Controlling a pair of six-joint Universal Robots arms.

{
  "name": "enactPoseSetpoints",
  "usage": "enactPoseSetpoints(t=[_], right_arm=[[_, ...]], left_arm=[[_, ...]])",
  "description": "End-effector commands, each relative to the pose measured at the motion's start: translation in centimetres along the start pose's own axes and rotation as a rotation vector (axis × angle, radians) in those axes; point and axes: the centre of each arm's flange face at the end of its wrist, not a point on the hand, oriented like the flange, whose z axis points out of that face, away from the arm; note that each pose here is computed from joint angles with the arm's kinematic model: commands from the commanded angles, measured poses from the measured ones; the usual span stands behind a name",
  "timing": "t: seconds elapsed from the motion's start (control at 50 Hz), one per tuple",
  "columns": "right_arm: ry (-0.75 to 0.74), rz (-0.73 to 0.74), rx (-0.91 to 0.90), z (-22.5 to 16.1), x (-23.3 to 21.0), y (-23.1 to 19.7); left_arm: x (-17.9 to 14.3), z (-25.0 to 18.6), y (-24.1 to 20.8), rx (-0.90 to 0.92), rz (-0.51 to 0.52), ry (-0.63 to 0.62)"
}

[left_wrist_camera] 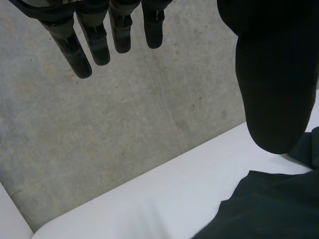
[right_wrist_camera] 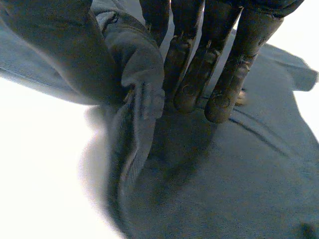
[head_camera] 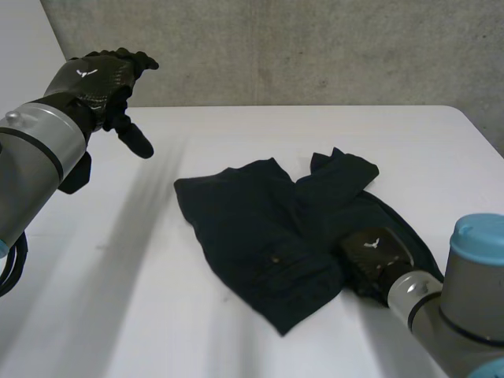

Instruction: Fold the shorts.

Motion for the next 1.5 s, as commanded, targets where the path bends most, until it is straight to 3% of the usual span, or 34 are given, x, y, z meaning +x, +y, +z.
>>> enactPoseSetpoints(t=[0.02,0.16,0.28,0.38,0.52,0.62,0.7,0.78,0.9,1.08,1.5], right_arm=[[0.213,-0.127,0.019,1.8,7.1,-1.6],[0.384,-0.354,0.02,3.6,13.9,-3.0],[0.359,-0.417,0.03,4.5,14.6,-3.1],[0.342,-0.338,0.056,3.4,13.7,-3.7],[0.366,-0.126,0.154,-1.6,13.2,-6.8],[0.239,-0.021,0.061,-4.8,10.7,-6.2],[0.128,0.036,-0.037,-6.3,9.2,-4.8],[0.041,0.095,-0.097,-7.3,8.2,-3.6],[0.019,0.113,-0.095,-7.1,8.7,-1.8],[0.032,0.111,-0.101,-5.0,9.1,0.9],[0.067,0.072,-0.059,-2.0,10.1,2.7]], left_arm=[[0.0,0.0,0.1,-0.004,0.0,0.0],[0.2,0.2,0.6,-0.016,0.0,0.007],[1.4,0.9,2.9,-0.082,0.002,0.041],[3.8,0.8,5.7,-0.148,0.012,0.111],[7.2,1.2,9.9,-0.173,0.024,0.2],[9.7,1.7,12.5,-0.171,0.049,0.262],[10.9,2.2,14.9,-0.197,0.144,0.319],[11.9,2.8,17.5,-0.214,0.306,0.404],[12.4,3.9,18.9,-0.198,0.412,0.431],[12.9,5.9,20.1,-0.181,0.422,0.43],[13.5,7.9,21.3,-0.155,0.421,0.438]])
